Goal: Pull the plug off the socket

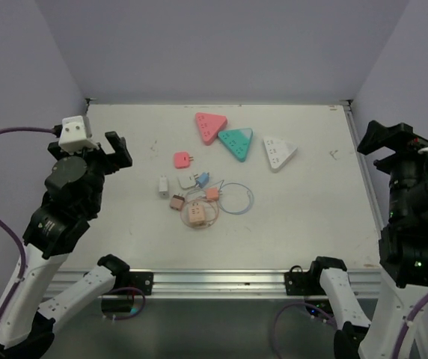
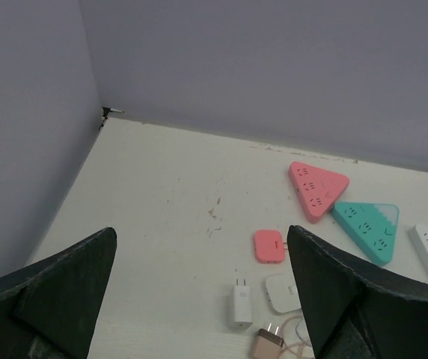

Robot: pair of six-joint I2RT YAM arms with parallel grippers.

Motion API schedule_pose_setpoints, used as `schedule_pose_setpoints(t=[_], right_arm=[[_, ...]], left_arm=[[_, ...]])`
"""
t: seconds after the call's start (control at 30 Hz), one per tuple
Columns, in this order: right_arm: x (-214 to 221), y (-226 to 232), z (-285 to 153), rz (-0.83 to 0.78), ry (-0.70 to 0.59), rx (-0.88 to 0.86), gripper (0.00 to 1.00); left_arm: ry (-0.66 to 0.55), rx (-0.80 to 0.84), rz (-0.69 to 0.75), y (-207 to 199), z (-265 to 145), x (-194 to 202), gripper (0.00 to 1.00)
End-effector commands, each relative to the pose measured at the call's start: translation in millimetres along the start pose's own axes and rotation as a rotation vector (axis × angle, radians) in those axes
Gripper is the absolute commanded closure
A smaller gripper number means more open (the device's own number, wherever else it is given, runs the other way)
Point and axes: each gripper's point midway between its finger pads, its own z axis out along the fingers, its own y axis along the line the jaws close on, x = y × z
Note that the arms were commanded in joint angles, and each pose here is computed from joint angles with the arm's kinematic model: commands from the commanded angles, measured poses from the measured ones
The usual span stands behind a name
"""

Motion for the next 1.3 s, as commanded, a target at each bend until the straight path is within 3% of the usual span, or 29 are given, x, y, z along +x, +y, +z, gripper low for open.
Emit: schedule_pose_setpoints(t=[0.0, 0.23, 0.53, 1.27], right_arm=[[-2, 2, -17, -0.069, 0.006, -0.030, 0.01], [2, 7, -39, -0.075, -0.052, -0.104, 0.01], [16, 19, -38, -0.084, -0.061, -0.198, 0.01], [24, 23, -37, -0.087, -0.061, -0.230, 0.01]], left_arm=[[-0.008, 0.007, -0.003, 13, -22, -20, 0.00], [-0.120, -0.015, -0.046, 38, -53, -54, 0.00], [-0.229, -0.105, -0.143, 68, -70, -58, 0.00], [-0.204, -0.077, -0.153, 53, -53, -43, 0.00]])
